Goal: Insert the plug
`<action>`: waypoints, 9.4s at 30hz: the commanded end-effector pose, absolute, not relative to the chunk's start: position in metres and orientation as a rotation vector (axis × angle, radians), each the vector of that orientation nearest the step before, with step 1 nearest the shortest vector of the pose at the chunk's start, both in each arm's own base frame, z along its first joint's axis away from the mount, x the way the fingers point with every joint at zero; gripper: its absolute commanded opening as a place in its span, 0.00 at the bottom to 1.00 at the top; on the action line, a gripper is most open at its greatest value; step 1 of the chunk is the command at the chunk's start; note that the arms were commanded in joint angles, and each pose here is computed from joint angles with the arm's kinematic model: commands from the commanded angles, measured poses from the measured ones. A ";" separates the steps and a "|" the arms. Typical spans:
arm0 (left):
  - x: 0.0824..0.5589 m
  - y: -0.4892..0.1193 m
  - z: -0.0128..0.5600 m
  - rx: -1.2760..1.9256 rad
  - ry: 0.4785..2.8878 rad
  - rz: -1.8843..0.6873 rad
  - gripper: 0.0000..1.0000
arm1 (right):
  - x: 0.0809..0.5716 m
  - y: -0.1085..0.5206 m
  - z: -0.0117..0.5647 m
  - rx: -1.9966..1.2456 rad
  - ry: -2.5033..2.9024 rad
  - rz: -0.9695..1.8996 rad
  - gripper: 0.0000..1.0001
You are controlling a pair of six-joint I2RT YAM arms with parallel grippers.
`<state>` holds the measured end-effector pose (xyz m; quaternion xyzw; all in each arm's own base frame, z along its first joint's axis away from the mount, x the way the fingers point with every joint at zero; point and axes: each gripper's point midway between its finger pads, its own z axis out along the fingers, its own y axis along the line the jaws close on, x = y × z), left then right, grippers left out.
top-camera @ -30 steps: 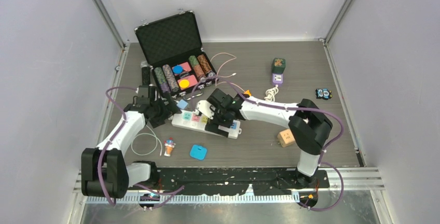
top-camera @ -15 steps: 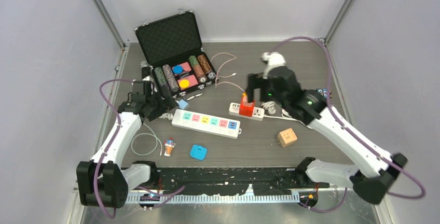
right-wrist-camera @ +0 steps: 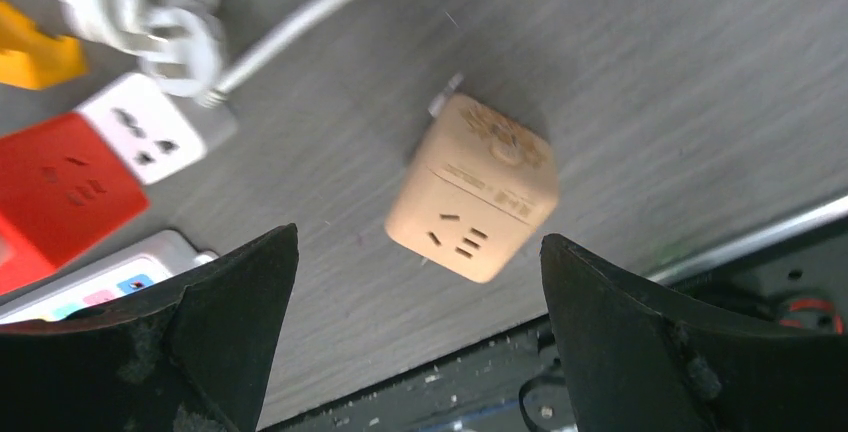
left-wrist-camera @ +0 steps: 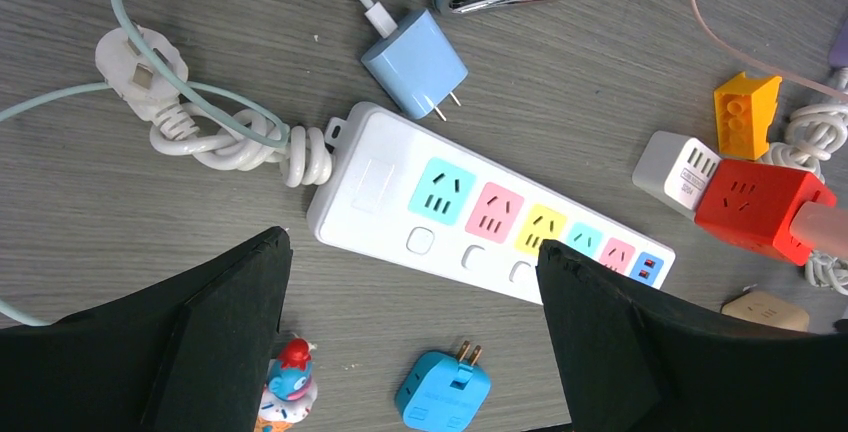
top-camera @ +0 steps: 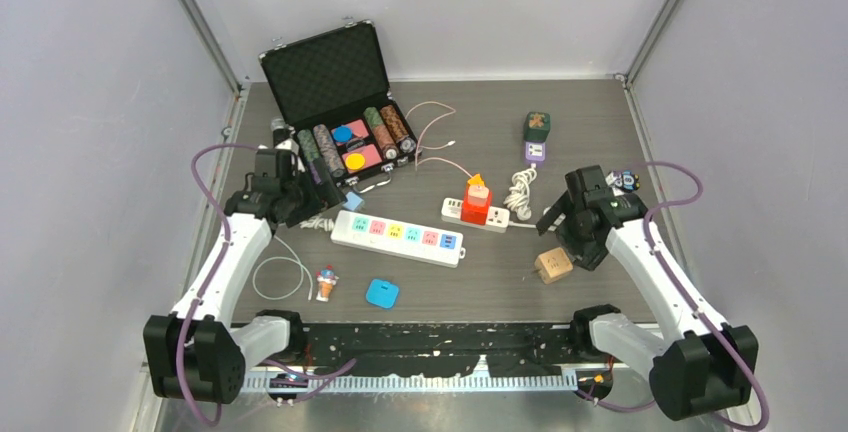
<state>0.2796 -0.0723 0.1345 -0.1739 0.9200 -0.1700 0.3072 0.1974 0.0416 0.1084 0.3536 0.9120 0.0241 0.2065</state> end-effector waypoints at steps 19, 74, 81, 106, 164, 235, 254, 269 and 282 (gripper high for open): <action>0.293 -0.074 0.167 -0.408 2.357 -0.461 0.91 | 0.197 0.033 0.050 1.469 2.466 -0.025 0.93; 0.199 -0.208 0.455 0.762 1.158 -1.153 0.90 | 0.234 0.315 0.452 -0.978 0.851 1.007 0.05; 0.240 -0.190 0.460 0.493 1.248 -1.035 0.89 | 0.240 0.326 0.445 -1.029 0.824 0.761 0.05; 0.292 -0.159 0.406 0.025 1.652 -0.836 0.87 | 0.306 0.332 0.412 -0.556 1.221 0.463 0.05; 0.315 -0.275 0.400 0.282 1.341 -1.006 0.64 | 0.323 0.331 0.416 0.365 1.894 1.325 0.11; 0.221 -0.239 0.428 0.938 0.821 -0.989 0.00 | 0.249 0.331 0.433 -0.311 1.949 1.582 0.86; 0.230 -0.242 0.422 0.915 0.883 -0.950 0.00 | 0.235 0.345 0.412 -0.430 2.068 1.689 0.76; 0.244 -0.233 0.409 0.823 1.017 -0.899 0.96 | 0.248 0.343 0.398 -0.370 2.115 1.592 0.06; 0.278 -0.112 0.274 0.191 1.818 -0.351 1.00 | 0.293 0.294 0.268 -0.001 2.333 0.652 0.05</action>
